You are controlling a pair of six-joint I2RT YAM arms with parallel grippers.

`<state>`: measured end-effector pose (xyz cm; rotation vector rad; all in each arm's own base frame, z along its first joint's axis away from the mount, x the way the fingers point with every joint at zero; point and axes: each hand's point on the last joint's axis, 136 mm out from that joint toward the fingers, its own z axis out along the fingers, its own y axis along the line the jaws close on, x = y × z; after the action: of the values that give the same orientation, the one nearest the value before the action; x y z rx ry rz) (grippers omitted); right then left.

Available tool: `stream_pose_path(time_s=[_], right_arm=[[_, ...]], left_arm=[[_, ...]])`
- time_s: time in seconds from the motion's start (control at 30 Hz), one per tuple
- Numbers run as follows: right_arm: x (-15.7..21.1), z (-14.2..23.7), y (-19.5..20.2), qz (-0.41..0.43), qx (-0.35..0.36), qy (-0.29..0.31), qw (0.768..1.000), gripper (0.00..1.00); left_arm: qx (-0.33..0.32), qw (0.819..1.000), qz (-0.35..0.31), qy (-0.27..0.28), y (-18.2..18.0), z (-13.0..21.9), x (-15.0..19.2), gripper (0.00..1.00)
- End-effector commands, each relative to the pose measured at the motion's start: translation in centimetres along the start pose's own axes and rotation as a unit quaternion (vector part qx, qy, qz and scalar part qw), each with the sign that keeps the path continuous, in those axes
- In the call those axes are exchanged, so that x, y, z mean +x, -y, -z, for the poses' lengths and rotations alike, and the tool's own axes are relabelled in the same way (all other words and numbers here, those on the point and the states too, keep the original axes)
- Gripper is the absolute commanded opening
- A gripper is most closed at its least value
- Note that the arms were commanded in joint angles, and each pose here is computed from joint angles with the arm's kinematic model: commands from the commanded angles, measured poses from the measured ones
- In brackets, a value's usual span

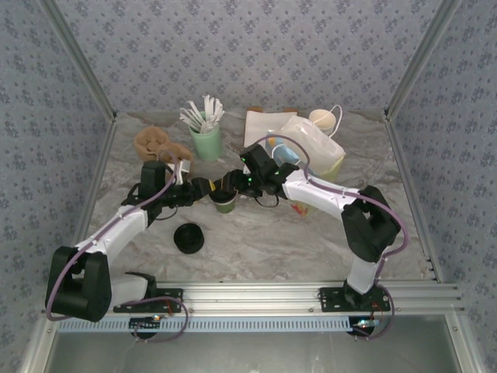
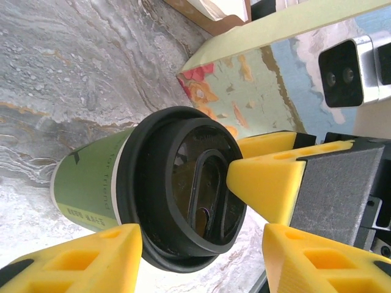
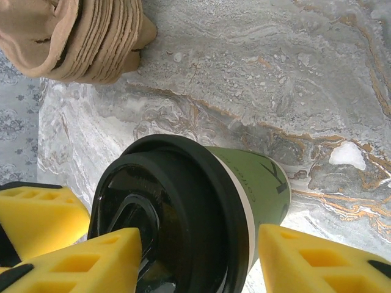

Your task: Pack the takeout coffee

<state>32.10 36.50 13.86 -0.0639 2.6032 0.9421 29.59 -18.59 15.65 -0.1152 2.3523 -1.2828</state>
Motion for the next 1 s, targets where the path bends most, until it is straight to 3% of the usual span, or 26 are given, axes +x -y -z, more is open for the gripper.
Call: stream_pose_path(time_s=[0.0, 0.47, 0.97], right_arm=[[0.4, 0.8, 0.0, 0.015, 0.004, 0.005, 1.0, 0.53], [1.3, 0.7, 0.8, 0.023, 0.004, 0.003, 1.0, 0.49], [2.4, 1.1, 2.1, 0.033, 0.013, -0.004, 0.999, 0.51]], left_arm=[[-0.016, 1.0, -0.024, 0.01, 0.4, 0.2, -1.1, 0.55], [-0.058, 0.997, -0.049, -0.03, -0.9, -3.2, -0.3, 0.55], [-0.097, 0.993, -0.044, -0.055, -4.6, -4.3, 2.3, 0.52]])
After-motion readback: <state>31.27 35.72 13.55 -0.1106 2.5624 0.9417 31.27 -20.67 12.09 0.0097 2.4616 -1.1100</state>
